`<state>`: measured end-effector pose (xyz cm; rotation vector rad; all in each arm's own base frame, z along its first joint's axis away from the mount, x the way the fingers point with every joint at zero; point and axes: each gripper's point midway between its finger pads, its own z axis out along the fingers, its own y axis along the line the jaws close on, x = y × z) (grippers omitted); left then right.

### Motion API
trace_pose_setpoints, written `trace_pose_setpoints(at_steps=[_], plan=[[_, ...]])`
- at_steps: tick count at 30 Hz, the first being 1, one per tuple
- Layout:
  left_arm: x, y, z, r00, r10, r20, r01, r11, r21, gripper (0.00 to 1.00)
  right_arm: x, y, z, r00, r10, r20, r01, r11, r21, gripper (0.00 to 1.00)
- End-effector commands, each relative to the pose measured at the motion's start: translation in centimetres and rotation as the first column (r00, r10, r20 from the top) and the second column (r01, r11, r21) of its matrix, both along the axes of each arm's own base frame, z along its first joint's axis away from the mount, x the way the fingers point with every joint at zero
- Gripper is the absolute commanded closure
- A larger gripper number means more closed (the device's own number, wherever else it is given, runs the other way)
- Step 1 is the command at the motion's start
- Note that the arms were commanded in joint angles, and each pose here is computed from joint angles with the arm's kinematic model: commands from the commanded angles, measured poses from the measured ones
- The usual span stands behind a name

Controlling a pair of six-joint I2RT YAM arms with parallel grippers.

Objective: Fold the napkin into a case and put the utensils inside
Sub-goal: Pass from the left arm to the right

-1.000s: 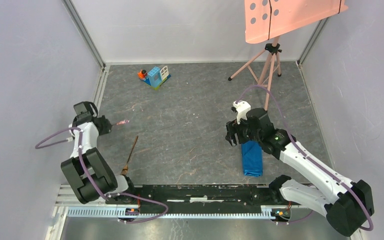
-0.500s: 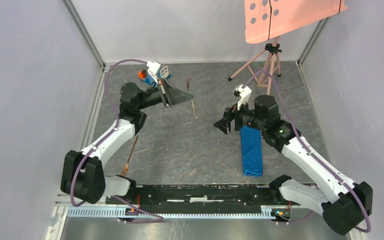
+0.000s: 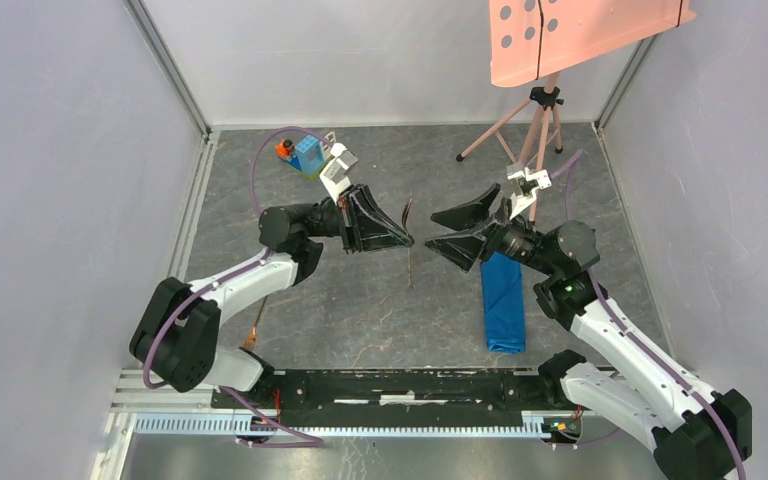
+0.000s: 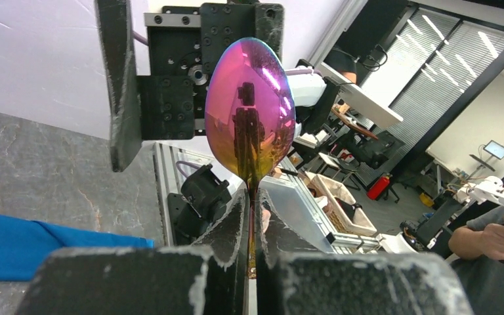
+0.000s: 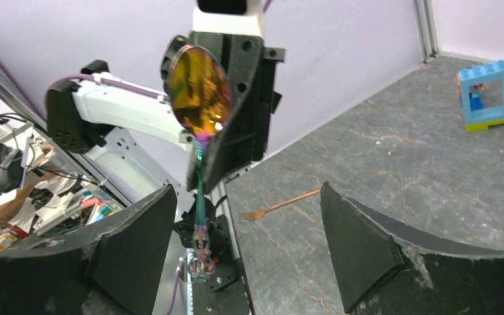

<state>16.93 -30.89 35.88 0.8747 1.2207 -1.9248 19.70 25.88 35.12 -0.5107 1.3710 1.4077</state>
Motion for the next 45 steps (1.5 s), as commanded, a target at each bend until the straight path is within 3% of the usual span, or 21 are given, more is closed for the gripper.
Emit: trace_pose_setpoints(at_steps=[1,7,17,25,39,45], plan=[[-0.5,-0.2,1.7,1.0,-0.004,0.026,0.006,0.997,-0.075,0.98,-1.5,0.1,3.3,0.997,0.038,0.073,-0.044,0.995,0.086,0.13],[-0.4,-2.2,0.5,1.0,0.015,0.008,-0.014,1.0,-0.028,0.98,-0.2,0.6,3.4,0.999,-0.01,0.032,0.008,0.998,0.061,0.12],[0.0,-3.6,-0.4,0.999,0.028,-0.019,-0.028,0.999,0.017,0.98,-0.1,0.7,3.0,1.0,-0.017,0.009,0.016,0.998,0.056,0.21],[0.0,-4.1,-0.7,0.999,0.034,-0.018,-0.034,0.999,0.033,0.98,-0.2,0.8,2.9,1.0,-0.003,0.001,0.003,0.998,0.06,0.44],[0.5,-4.3,-1.6,0.998,0.062,-0.033,-0.06,0.996,0.059,0.97,-0.4,0.8,2.9,1.0,0.006,-0.021,-0.004,0.997,0.082,0.62],[0.7,-4.1,-2.3,0.994,0.099,-0.042,-0.096,0.993,0.072,0.74,0.5,0.4,2.3,0.998,-0.052,-0.047,0.055,0.996,0.066,0.66]])
